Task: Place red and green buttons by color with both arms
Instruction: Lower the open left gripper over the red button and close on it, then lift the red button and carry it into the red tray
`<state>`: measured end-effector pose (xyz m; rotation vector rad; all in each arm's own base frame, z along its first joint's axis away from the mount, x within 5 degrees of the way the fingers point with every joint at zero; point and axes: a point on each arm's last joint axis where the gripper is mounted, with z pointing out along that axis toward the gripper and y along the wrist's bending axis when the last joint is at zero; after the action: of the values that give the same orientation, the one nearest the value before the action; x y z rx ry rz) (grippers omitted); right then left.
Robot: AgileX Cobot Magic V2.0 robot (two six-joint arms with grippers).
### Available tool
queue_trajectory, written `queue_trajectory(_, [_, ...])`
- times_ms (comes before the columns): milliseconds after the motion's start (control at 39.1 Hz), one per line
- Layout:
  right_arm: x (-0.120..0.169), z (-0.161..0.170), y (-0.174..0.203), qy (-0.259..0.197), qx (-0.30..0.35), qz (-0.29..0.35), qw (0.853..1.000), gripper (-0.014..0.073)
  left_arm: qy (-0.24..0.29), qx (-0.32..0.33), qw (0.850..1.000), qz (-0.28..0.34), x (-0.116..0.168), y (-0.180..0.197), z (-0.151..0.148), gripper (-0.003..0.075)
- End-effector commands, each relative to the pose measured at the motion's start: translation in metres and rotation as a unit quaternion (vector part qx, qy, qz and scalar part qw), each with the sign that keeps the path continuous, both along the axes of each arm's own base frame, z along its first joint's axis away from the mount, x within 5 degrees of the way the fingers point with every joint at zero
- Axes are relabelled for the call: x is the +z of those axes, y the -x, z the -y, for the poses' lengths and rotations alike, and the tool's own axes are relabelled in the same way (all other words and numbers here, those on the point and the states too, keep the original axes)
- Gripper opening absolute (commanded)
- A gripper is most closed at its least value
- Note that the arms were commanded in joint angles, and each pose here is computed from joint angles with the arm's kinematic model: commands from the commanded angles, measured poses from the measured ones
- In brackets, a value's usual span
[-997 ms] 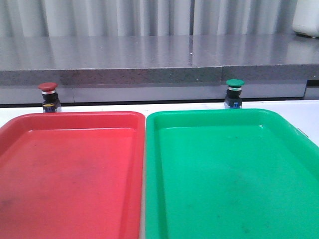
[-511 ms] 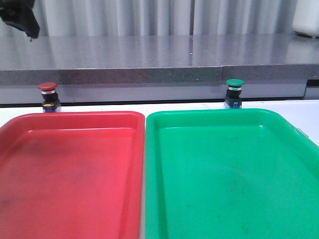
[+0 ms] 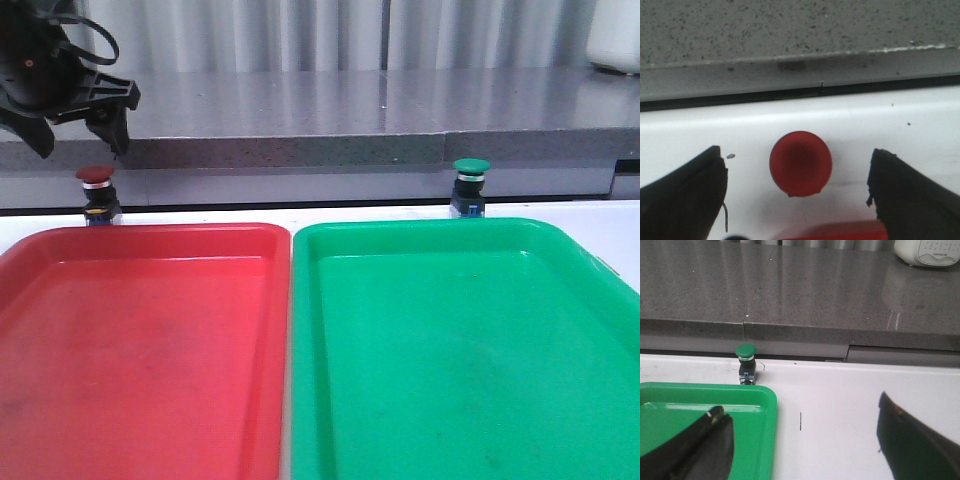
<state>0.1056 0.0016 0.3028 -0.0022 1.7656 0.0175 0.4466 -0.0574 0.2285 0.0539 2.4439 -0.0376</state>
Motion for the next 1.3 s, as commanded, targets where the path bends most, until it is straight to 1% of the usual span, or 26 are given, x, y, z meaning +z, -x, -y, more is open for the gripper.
queue_trajectory(0, [0.019, 0.000, -0.002, 0.000, -0.001, 0.054, 0.999, 0.0605, 0.010, 0.001, 0.999, 0.051, 0.024, -0.010, 0.001, 0.0547])
queue_trajectory(179, [0.019, 0.000, -0.002, 0.000, -0.001, 0.054, 0.999, 0.0605, 0.008, -0.001, 0.999, 0.043, 0.010, -0.020, 0.004, 0.0544])
queue_trajectory(230, [0.019, 0.000, -0.002, 0.000, -0.001, 0.054, 0.999, 0.0605, 0.007, -0.001, 0.999, 0.040, 0.007, -0.022, 0.004, 0.0518])
queue_trajectory(281, [0.019, 0.000, -0.002, 0.000, -0.001, 0.054, 0.999, 0.0605, 0.006, 0.000, 0.999, 0.034, 0.005, -0.022, 0.004, 0.0466])
queue_trajectory(358, [0.019, 0.000, -0.002, 0.000, -0.001, 0.054, 0.999, 0.0605, 0.005, 0.000, 1.000, 0.028, 0.003, -0.022, 0.004, 0.0359])
queue_trajectory(409, [0.019, 0.000, -0.002, 0.000, -0.001, 0.054, 0.999, 0.0605, 0.005, 0.000, 1.000, 0.028, 0.003, -0.022, 0.004, 0.0265])
queue_trajectory(435, [0.019, 0.000, -0.002, 0.000, -0.001, 0.054, 0.999, 0.0605, 0.005, 0.000, 1.000, 0.028, 0.004, -0.022, 0.004, 0.0242])
queue_trajectory(486, [0.019, 0.000, -0.002, 0.000, -0.001, 0.054, 0.999, 0.0605, 0.006, 0.000, 1.000, 0.030, 0.005, -0.022, 0.004, 0.0155])
queue_trajectory(537, [0.019, 0.000, -0.002, 0.000, -0.001, 0.054, 0.999, 0.0605, 0.006, 0.000, 0.999, 0.032, 0.006, -0.023, 0.004, 0.0090])
queue_trajectory(613, [0.019, 0.000, -0.002, 0.000, -0.001, 0.054, 0.999, 0.0605, 0.006, 0.001, 0.999, 0.034, 0.012, -0.021, 0.003, 0.0019])
queue_trajectory(639, [0.019, 0.000, -0.002, 0.000, -0.001, 0.054, 0.999, 0.0605, 0.006, 0.001, 0.999, 0.032, 0.014, -0.019, 0.003, 0.0006])
queue_trajectory(767, [0.019, 0.000, -0.002, 0.000, -0.001, 0.054, 0.999, 0.0605, 0.005, 0.003, 0.999, 0.034, 0.036, -0.008, 0.001, -0.0001])
queue_trajectory(920, [0.019, 0.000, -0.002, 0.000, -0.001, 0.054, 0.999, 0.0605, 0.010, -0.007, 0.998, 0.057, 0.066, 0.024, 0.006, -0.0001])
queue_trajectory(1048, [0.019, 0.000, -0.002, 0.000, -0.001, 0.054, 0.999, 0.0605, 0.016, -0.035, 0.996, 0.075, 0.071, 0.062, 0.020, 0.0000])
queue_trajectory(1176, [0.019, 0.000, -0.002, 0.000, -0.001, 0.054, 0.999, 0.0605, 0.020, -0.070, 0.994, 0.079, 0.068, 0.099, 0.037, 0.0000])
queue_trajectory(1278, [0.019, 0.000, -0.002, 0.000, -0.001, 0.054, 0.999, 0.0605, 0.016, -0.103, 0.993, 0.046, 0.049, 0.129, 0.052, 0.0000])
